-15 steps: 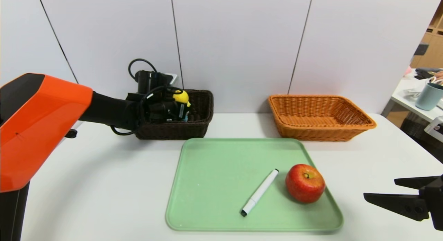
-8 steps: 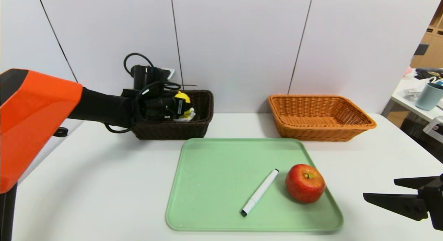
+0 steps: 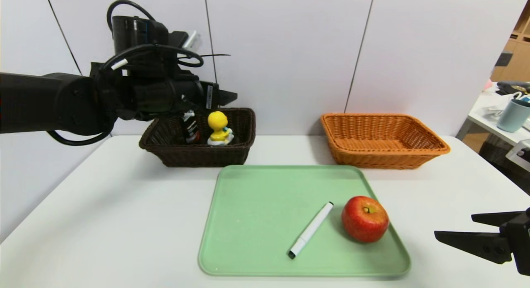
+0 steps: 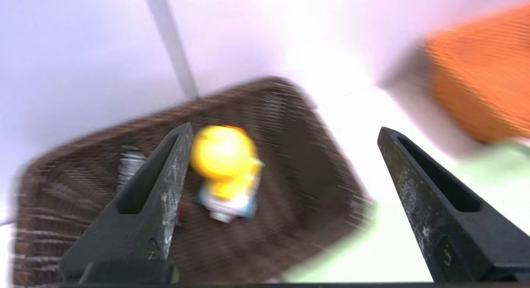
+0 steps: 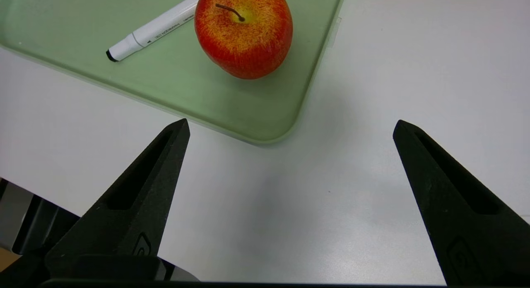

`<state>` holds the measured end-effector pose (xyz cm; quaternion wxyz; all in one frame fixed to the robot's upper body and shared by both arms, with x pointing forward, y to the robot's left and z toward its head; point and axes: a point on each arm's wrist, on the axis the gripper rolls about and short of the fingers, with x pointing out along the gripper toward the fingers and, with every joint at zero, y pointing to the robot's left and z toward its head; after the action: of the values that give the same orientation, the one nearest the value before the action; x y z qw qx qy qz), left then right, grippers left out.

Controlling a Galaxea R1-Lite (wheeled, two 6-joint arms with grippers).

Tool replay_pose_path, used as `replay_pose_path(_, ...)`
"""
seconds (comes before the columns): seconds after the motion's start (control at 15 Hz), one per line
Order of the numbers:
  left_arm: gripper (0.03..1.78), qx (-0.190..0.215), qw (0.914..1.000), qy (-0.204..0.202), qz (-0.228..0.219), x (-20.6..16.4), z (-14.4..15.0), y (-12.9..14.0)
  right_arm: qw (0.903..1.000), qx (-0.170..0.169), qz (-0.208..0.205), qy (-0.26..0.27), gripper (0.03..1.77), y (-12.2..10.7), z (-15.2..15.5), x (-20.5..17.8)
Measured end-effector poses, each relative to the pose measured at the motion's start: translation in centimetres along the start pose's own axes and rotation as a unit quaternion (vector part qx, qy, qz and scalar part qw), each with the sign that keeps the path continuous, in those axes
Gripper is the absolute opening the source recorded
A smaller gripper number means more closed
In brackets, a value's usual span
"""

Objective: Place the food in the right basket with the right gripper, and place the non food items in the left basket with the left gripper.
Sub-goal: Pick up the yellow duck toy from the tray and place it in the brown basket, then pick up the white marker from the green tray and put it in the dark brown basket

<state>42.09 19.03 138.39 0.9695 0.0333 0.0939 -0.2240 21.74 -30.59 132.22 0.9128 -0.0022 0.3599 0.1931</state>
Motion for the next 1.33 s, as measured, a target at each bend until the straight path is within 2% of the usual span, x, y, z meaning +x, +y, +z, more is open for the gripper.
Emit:
replay_pose_path(0.13, 1.61, -0.001, 0.999, 0.011, -0.044, -1.7, -0.4, -3.2, 1.0, 0.0, 0.0, 0.0, 1.7, 0.0, 0.0, 0.0)
replay_pose_path(0.33, 1.64, -0.027, 0.9931, 0.034, -0.109, -3.7, -1.6, -7.5, 1.0, 0.001, 0.0, 0.0, 1.7, 0.0, -0.1, -0.1)
replay_pose_path(0.67, 1.67, 0.002, 0.976, 0.108, -0.189, -4.9, -6.0, -13.2, 1.0, 0.0, 0.0, -0.001, 1.7, 0.1, -0.4, -0.2)
replay_pose_path(0.8, 1.67, 0.015, 0.9687, 0.133, -0.209, -4.7, -8.0, -15.0, 1.0, 0.0, 0.0, -0.002, 1.7, 0.1, -0.6, -0.3)
replay_pose_path(1.0, 1.68, 0.033, 0.9646, 0.148, -0.216, -3.8, -9.9, -17.2, 1.0, 0.0, 0.0, -0.007, 1.7, 0.1, -0.8, -0.6)
replay_pose_path(1.33, 1.69, 0.085, 0.9537, 0.18, -0.226, -2.7, -11.2, -18.4, 0.9998, 0.009, -0.001, -0.016, 1.7, 0.3, -1.3, -1.3)
